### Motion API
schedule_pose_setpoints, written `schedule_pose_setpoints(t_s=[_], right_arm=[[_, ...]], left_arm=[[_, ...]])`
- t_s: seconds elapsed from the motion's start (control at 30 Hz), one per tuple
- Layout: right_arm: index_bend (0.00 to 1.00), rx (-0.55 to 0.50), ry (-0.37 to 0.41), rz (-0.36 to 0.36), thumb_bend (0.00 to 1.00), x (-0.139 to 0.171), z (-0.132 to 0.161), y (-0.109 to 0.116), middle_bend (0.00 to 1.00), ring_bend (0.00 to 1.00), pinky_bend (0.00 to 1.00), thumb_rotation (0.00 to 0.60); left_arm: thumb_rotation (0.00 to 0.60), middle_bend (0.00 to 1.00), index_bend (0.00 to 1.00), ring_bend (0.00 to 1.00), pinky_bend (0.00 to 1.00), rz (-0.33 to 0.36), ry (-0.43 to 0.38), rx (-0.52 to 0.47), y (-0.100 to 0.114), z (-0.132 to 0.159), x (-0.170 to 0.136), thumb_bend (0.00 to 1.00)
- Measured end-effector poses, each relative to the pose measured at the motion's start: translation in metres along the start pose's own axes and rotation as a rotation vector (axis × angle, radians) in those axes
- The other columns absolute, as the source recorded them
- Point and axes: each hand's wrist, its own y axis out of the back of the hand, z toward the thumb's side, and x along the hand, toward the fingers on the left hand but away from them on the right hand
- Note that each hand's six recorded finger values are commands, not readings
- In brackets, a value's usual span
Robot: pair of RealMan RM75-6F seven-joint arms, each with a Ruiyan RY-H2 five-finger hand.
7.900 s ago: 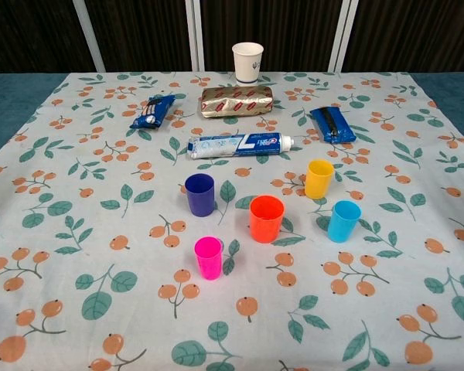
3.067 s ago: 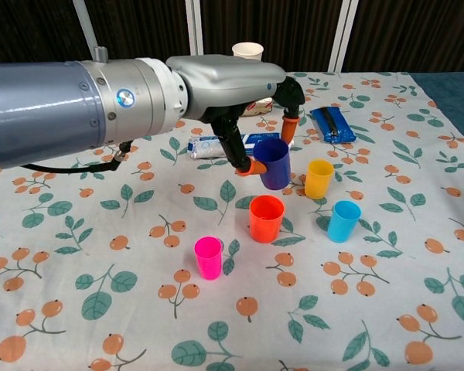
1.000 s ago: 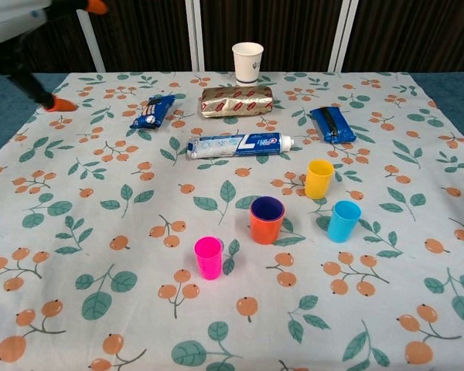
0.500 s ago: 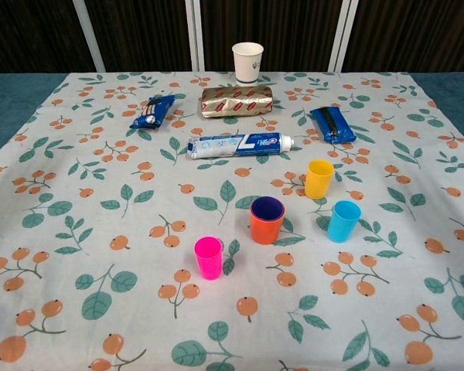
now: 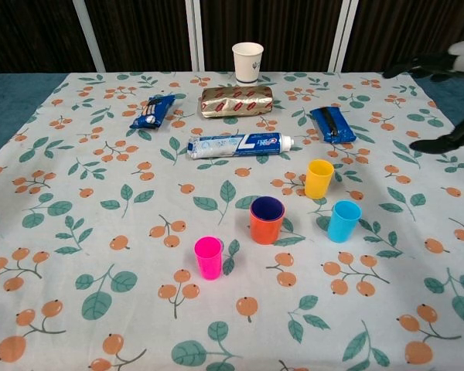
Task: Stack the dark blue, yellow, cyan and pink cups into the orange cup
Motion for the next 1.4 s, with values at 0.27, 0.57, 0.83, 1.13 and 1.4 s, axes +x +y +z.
schedule_pose_setpoints(t_s=[0.27, 0.57, 0.83, 1.13, 1.4], right_arm=[[0.23, 0.026, 0.028, 0.081, 0.34, -0.042, 0.052, -0.033, 0.0, 0.02, 0.06, 0.6], [0.29, 0.065, -0.009, 0.092, 0.34, -0.06, 0.056, -0.056, 0.0, 0.04, 0.07, 0.6], [0.32, 0.081, -0.04, 0.088, 0.34, -0.07, 0.048, -0.063, 0.0, 0.04, 0.07, 0.6], [0.35, 0.1, -0.044, 0.111, 0.34, -0.073, 0.042, -0.074, 0.0, 0.04, 0.08, 0.6], [0.38, 0.103, -0.049, 0.104, 0.34, -0.076, 0.039, -0.076, 0.0, 0.05, 0.08, 0.6]], left_arm=[[0.6, 0.01, 0.09, 0.0, 0.0, -0.009, 0.01, -0.008, -0.001, -0.002, 0.002, 0.12], [0.6, 0.01, 0.1, 0.0, 0.0, -0.006, 0.021, -0.015, 0.001, -0.004, 0.002, 0.12], [0.6, 0.01, 0.1, 0.0, 0.0, -0.005, 0.015, -0.009, 0.001, -0.002, 0.001, 0.12], [0.6, 0.01, 0.1, 0.0, 0.0, -0.012, 0.02, -0.013, 0.0, -0.002, 0.001, 0.12], [0.6, 0.01, 0.1, 0.0, 0.0, -0.011, 0.021, -0.011, 0.001, -0.002, 0.001, 0.12]])
